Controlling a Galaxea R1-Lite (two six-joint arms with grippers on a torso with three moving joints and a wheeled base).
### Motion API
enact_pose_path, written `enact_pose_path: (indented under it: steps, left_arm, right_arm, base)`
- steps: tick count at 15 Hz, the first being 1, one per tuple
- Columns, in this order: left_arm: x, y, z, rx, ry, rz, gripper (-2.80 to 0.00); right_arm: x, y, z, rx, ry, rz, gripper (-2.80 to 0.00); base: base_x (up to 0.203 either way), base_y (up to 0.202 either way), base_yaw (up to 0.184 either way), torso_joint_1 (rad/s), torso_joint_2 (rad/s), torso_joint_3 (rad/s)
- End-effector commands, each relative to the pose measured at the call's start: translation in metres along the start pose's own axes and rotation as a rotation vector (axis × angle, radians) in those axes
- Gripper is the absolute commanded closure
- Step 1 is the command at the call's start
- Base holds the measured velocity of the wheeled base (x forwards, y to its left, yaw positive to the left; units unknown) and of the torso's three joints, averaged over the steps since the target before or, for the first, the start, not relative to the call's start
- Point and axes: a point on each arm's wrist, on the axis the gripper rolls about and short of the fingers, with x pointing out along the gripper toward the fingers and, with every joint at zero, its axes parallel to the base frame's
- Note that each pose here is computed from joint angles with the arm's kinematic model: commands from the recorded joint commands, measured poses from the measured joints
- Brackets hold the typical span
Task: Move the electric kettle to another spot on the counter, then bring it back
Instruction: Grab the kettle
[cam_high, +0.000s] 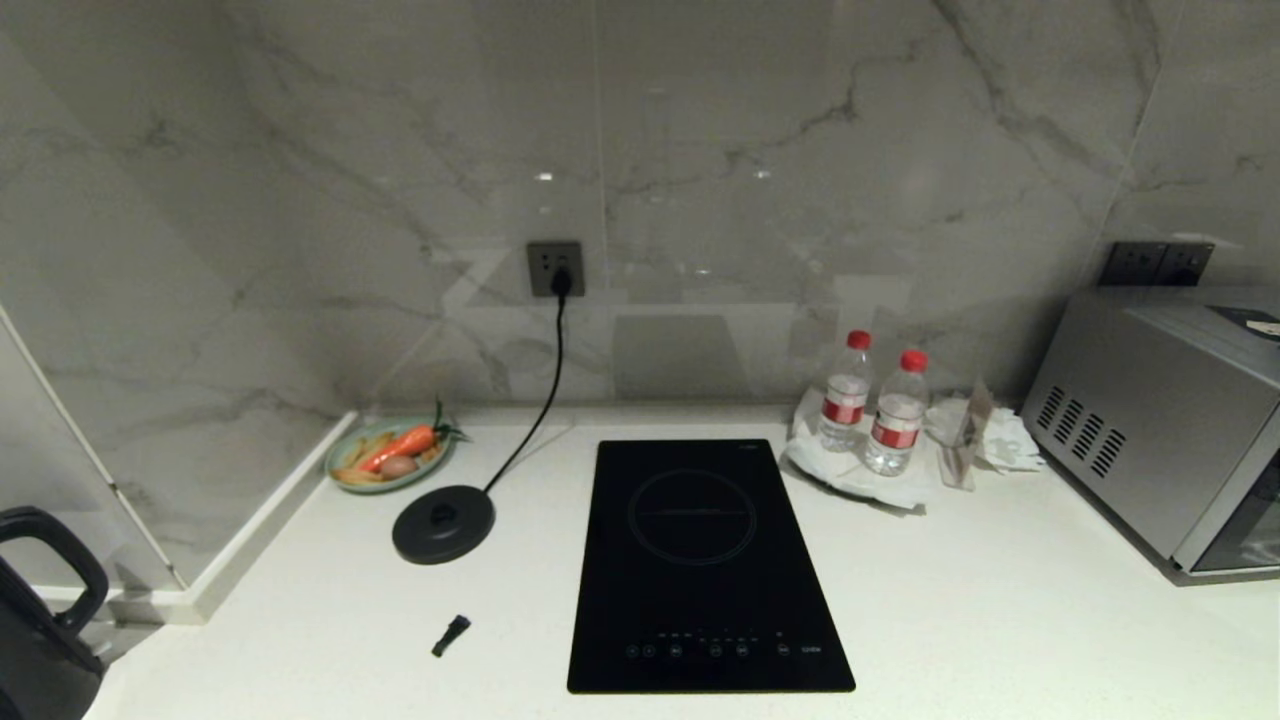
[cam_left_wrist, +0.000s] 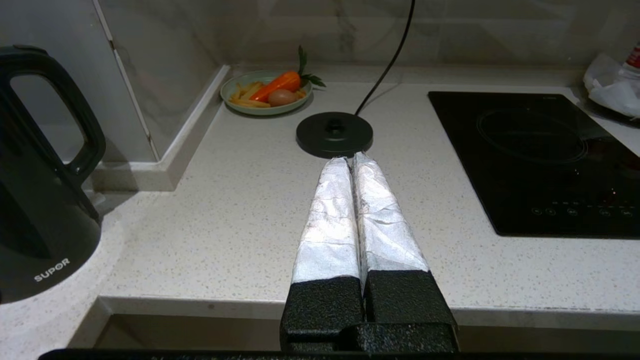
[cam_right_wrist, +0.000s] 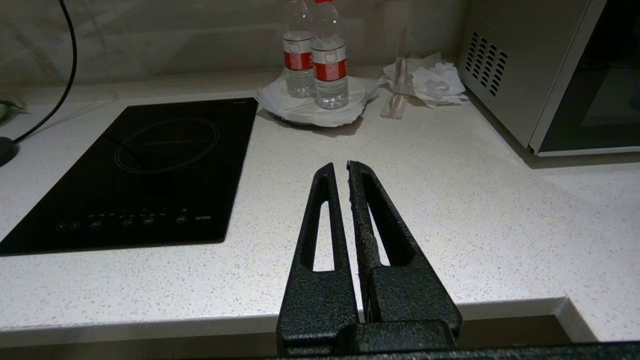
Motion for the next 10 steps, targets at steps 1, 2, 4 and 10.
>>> enact_pose_path:
  steps: [1,2,4,10]
  left_arm:
    - [0.0,0.0,0.0,0.0,0.0,0.001,0.0]
    - [0.0,0.0,0.0,0.0,0.0,0.001,0.0]
    - [0.0,0.0,0.0,0.0,0.0,0.001,0.0]
    - [0.0,0.0,0.0,0.0,0.0,0.002,0.0]
  right_arm:
    - [0.0,0.0,0.0001,0.0,-0.001,-0.001,0.0]
    - [0.0,0.0,0.0001,0.001,-0.001,-0.001,0.0]
    - [0.0,0.0,0.0001,0.0,-0.001,0.0,0.0]
    - [0.0,0.0,0.0001,0.001,-0.001,0.001,0.0]
  base:
    - [0.0,0.0,0.0,0.0,0.0,0.0]
    - [0.0,0.0,0.0,0.0,0.0,0.0]
    - [0.0,0.0,0.0,0.0,0.0,0.0]
    - [-0.003,-0.007,0.152,0.007,0.01,0.001]
